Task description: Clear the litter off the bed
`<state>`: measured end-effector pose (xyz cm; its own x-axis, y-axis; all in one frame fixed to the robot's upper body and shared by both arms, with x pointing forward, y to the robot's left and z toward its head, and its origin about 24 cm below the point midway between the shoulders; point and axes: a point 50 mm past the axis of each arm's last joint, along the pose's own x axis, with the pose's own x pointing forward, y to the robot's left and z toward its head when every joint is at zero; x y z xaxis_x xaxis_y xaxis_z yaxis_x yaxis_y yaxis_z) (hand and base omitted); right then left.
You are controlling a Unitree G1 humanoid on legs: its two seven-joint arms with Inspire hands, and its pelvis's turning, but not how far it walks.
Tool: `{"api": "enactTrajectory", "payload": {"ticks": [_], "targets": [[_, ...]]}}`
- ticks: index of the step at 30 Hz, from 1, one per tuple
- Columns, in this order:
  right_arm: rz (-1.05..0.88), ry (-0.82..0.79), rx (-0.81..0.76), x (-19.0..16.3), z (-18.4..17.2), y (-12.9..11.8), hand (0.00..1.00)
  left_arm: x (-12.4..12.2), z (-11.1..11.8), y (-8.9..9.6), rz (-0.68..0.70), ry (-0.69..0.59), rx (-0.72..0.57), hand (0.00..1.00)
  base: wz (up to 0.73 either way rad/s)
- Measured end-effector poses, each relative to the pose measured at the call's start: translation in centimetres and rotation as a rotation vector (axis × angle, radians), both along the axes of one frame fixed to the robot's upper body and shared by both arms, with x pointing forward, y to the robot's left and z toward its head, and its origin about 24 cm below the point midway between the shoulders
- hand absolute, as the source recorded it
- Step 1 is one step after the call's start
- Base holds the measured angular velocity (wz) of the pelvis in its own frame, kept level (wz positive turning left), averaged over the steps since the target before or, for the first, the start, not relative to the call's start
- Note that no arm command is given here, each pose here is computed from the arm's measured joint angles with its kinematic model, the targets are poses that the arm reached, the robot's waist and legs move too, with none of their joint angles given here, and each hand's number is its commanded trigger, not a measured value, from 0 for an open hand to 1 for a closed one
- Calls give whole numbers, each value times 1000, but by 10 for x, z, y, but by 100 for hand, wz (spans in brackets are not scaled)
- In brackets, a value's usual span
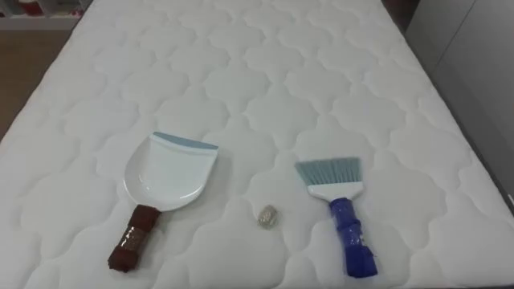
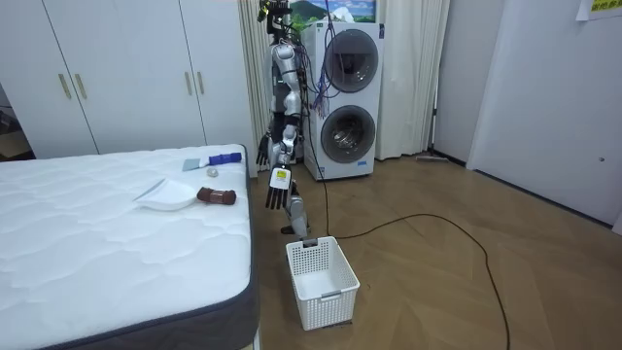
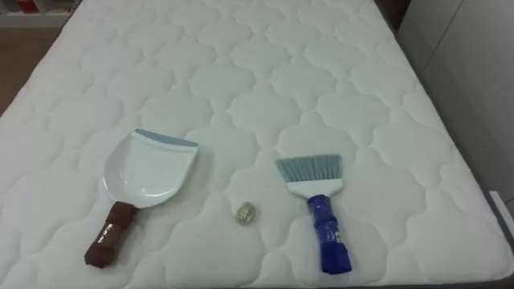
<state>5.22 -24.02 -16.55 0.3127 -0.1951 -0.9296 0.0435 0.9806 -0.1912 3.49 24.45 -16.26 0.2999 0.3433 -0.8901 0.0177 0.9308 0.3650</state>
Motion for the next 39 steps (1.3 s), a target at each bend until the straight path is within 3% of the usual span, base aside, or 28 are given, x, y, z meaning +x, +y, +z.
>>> {"api": "enactTrajectory", "payload": {"ticks": [13, 23, 28, 39], "targets": [[12, 3, 0, 0, 0, 1, 0, -1, 0, 1, 3, 1, 14, 0, 1], [36, 7, 0, 1, 0, 2, 0, 6, 5, 7, -17, -51, 146, 0, 0], [32, 0, -11, 1, 0, 1, 0, 25, 16, 15, 23, -173, 254, 0, 0], [81, -46, -31, 5, 2, 1, 0, 94, 67, 16, -39, -642, 469, 0, 0]]}}
